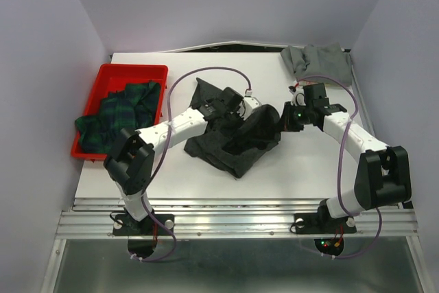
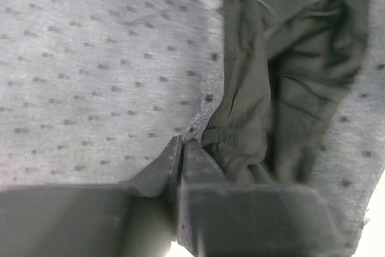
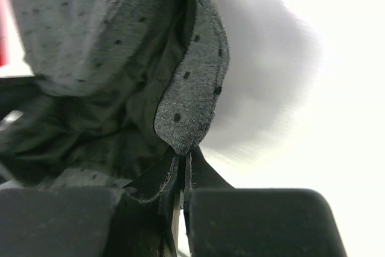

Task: Fold and stack the skirts
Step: Flatten the skirt out

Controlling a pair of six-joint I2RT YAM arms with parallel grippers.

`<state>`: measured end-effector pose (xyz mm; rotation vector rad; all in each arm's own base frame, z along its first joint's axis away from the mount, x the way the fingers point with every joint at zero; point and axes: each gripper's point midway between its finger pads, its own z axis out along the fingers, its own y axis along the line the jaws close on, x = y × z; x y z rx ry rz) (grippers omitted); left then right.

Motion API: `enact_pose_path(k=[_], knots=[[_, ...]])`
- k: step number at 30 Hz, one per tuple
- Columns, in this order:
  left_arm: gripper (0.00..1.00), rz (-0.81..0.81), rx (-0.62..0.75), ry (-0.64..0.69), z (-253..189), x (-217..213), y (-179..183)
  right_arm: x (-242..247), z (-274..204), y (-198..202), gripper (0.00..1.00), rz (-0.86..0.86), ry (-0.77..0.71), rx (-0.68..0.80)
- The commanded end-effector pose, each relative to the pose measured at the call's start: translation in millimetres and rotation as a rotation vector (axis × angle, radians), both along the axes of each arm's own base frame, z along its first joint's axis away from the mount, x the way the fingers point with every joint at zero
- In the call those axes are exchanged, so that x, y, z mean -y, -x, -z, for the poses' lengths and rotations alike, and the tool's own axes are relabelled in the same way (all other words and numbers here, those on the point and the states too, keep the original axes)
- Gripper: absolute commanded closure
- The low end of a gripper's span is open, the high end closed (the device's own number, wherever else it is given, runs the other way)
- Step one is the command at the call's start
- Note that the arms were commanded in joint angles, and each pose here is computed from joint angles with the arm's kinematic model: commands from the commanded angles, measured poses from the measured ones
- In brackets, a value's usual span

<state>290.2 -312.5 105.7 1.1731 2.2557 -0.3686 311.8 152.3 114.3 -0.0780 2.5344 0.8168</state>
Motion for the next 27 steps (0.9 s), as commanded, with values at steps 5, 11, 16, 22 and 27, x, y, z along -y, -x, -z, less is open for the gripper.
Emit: enact_pose_path(k=[5, 11, 16, 22, 27], knots=[[1.0, -0.269, 0.349, 0.065, -130, -53, -80, 44, -19, -33, 0.99, 0.102, 0.27, 0.171], [1.0, -0.457, 0.588, 0.097, -218, -114, -102, 84, -47, -56, 0.99, 0.216, 0.452, 0.283], [1.0, -0.564, 0.765, 0.153, -282, -146, -101, 113, -102, -88, 0.99, 0.311, 0.567, 0.424], [1.0, -0.537, 0.806, 0.264, -324, -146, -91, 109, -147, -103, 0.99, 0.322, 0.54, 0.515], [1.0, -0.281, 0.663, 0.358, -293, -106, -60, 70, -117, -82, 0.99, 0.092, 0.403, 0.464]])
